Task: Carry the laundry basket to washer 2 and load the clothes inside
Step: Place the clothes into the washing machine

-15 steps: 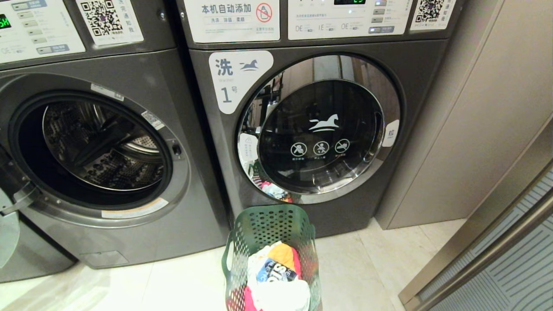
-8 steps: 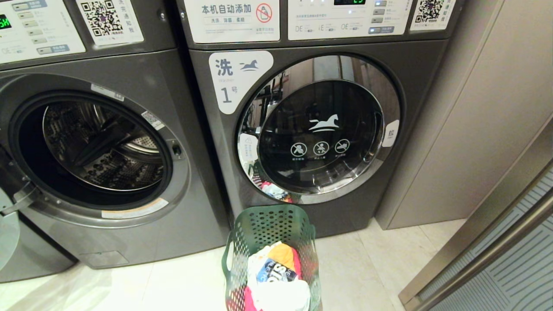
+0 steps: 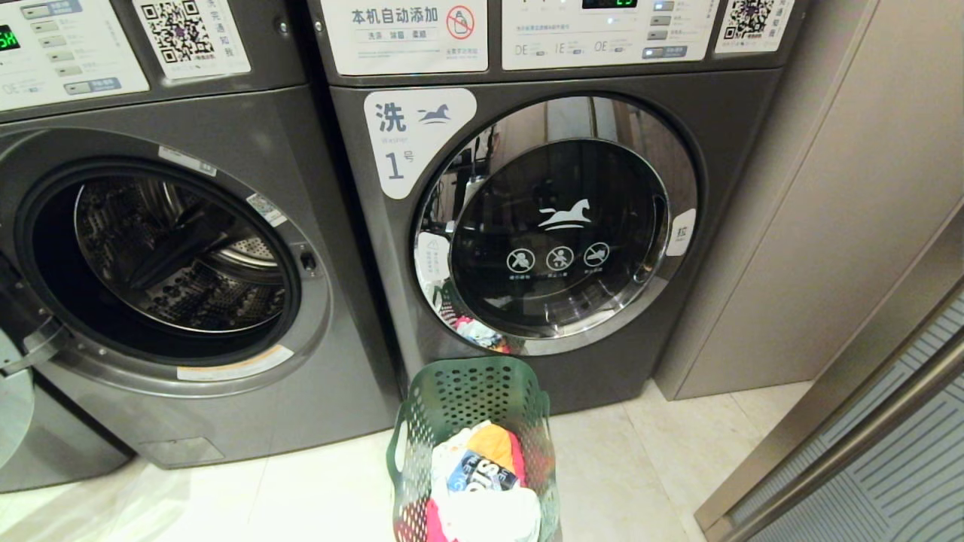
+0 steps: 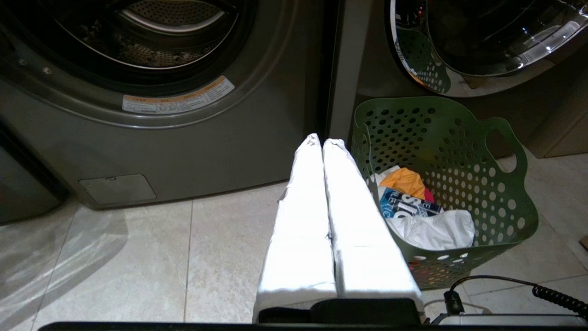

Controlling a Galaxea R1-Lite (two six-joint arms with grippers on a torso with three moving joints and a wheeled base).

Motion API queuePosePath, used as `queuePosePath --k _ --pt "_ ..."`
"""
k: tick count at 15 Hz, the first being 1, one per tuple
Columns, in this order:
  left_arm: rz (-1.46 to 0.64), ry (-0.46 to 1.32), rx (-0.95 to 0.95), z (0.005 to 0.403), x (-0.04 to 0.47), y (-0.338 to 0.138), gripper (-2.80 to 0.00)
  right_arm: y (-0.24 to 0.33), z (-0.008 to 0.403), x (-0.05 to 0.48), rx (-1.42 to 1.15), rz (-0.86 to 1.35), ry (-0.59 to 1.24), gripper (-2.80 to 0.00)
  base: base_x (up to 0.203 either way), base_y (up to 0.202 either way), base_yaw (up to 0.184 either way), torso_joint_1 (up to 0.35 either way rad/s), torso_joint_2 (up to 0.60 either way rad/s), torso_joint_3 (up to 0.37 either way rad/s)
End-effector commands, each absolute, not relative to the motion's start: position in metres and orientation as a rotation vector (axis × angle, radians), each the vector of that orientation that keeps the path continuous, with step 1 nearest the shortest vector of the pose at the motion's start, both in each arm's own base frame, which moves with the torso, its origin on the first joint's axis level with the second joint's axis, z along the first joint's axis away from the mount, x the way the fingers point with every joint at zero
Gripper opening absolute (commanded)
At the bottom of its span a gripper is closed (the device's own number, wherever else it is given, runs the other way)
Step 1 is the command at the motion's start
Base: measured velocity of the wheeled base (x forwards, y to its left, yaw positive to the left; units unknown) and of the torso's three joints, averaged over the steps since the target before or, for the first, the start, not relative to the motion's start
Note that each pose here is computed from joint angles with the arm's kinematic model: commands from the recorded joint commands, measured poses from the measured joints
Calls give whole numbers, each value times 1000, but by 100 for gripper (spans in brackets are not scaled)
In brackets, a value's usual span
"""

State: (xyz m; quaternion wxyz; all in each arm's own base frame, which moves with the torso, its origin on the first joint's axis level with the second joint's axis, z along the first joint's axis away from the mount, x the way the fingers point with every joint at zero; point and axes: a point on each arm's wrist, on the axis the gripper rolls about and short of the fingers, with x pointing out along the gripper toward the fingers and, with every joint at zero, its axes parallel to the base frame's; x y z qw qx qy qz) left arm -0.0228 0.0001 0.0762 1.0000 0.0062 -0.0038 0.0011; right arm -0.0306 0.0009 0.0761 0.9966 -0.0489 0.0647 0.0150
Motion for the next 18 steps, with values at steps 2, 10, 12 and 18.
queuePosePath --k 2,10,12,18 --pt "2 -11 12 76 -23 0 -280 1 77 -29 -100 32 111 -280 0 0 0 0 0 0" --pt "2 -9 12 76 -23 0 -280 1 75 -23 -89 25 0 -280 0 0 0 0 0 0" --pt "2 -9 12 76 -23 0 -280 1 75 -23 -89 26 0 -280 0 0 0 0 0 0" --pt "2 -8 11 76 -23 0 -280 1 75 -23 -89 26 0 -280 0 0 0 0 0 0"
